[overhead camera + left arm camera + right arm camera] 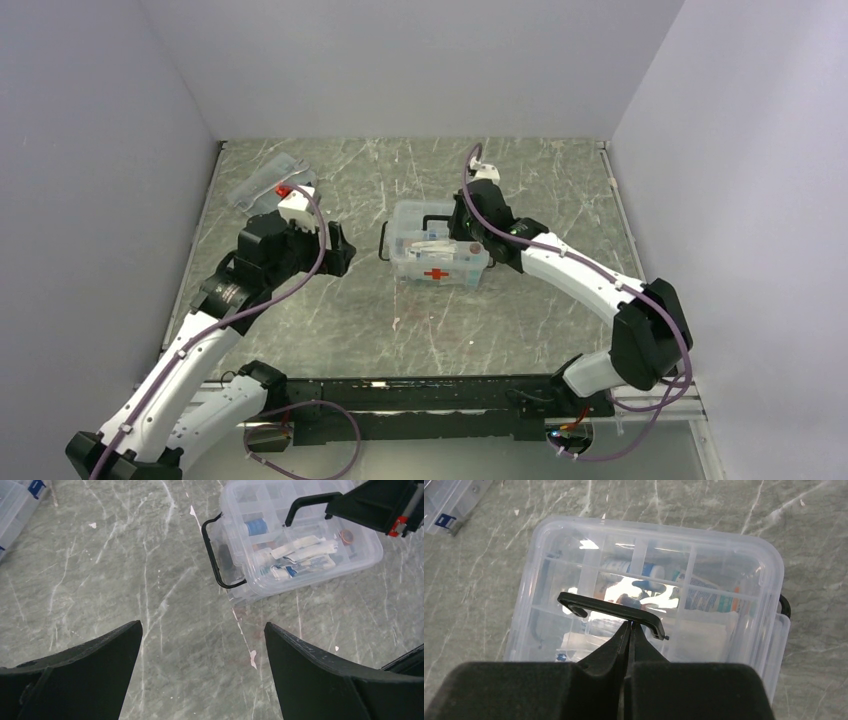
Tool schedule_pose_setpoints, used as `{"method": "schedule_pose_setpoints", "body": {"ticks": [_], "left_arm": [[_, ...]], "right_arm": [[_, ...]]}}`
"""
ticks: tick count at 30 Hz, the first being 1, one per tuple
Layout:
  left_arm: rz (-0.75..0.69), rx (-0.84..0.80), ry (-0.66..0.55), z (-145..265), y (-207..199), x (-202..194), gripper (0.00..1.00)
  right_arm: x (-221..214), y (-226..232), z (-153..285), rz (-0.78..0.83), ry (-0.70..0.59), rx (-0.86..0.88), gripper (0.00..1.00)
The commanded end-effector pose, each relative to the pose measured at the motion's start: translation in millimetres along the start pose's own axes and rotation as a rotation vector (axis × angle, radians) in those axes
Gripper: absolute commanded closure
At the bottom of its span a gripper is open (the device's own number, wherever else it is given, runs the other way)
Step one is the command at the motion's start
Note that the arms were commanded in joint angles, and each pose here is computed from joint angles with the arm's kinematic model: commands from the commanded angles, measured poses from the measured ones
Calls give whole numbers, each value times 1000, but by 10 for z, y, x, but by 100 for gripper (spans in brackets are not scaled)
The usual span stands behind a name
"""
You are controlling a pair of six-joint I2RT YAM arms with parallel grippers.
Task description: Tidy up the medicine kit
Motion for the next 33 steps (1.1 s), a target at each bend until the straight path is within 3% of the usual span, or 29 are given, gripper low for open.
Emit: {"method": "schedule_pose_setpoints", "body": {"ticks": [1, 12, 26, 33], "left_arm": [[7, -89, -50, 21, -123, 192, 1], [-3, -203, -13, -50, -282, 376, 1], [-14, -210, -2, -107, -267, 330, 1], [-27, -205, -6, -80, -259, 335, 1]], "right_arm": [[327, 29, -48, -21, -77, 20, 100], [339, -31, -38, 9, -35, 76, 100], [538, 57, 339, 28, -117, 206, 100], [615, 78, 184, 31, -111, 164, 100]]}}
Point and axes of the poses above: each gripper's point midway between its finger pads, its own z axis back along the fingers, its own y axis along the line the jaws close on, x = y × z, the point moved 10 cm from there along z, back along the fingers, and after that the axes turned 7 degrees about z, right-handed, at the moved point
